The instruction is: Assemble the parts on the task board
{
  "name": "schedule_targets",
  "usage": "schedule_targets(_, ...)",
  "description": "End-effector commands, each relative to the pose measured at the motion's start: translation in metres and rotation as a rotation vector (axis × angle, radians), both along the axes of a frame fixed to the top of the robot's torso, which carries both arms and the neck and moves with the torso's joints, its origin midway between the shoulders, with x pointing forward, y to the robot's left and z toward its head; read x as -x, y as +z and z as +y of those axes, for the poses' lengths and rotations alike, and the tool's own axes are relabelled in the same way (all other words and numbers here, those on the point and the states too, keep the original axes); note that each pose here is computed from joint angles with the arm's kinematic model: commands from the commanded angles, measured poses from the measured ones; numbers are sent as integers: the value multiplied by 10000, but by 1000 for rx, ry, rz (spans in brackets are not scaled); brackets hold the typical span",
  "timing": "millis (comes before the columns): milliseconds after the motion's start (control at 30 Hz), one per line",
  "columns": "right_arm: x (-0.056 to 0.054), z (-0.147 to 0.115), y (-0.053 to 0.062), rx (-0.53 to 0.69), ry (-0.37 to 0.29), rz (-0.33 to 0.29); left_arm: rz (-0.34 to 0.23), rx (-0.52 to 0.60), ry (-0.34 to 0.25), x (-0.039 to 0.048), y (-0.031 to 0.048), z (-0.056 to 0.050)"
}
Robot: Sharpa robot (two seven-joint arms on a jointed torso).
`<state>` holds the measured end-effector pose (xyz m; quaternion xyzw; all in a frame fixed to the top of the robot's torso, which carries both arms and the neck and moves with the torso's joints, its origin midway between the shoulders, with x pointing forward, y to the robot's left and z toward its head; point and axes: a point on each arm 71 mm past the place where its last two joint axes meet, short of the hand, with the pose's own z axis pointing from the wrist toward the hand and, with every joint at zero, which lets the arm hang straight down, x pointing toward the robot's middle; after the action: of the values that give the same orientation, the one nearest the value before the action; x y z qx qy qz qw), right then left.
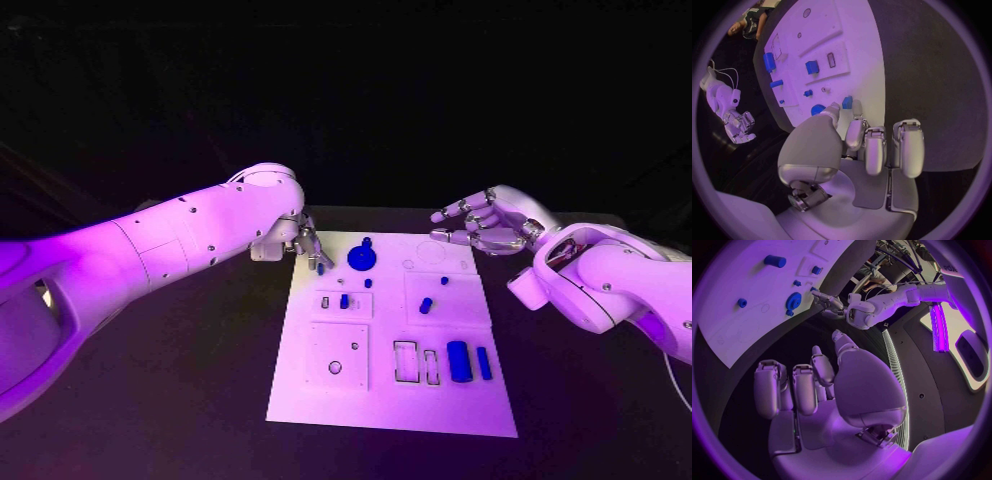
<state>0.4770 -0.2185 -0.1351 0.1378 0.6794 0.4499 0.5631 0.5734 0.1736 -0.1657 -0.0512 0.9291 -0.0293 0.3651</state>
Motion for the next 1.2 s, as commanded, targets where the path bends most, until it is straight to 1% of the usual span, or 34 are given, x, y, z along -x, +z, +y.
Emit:
schedule_targets(33,6,13,-7,8,14,2,21,-5,-5,13,-11,-15)
schedule_targets(500,8,16,-6,7,15,3,13,24,3,4,-14,-30)
schedule_targets(900,11,14,-7,9,16,5,10,62,9,6,-25,-22)
schedule_targets(1067,12,12,-8,9,16,6,-10,86,15,25,-12,-5)
schedule_targets(1200,13,9,-8,10,16,7,-30,119,22,75,13,9)
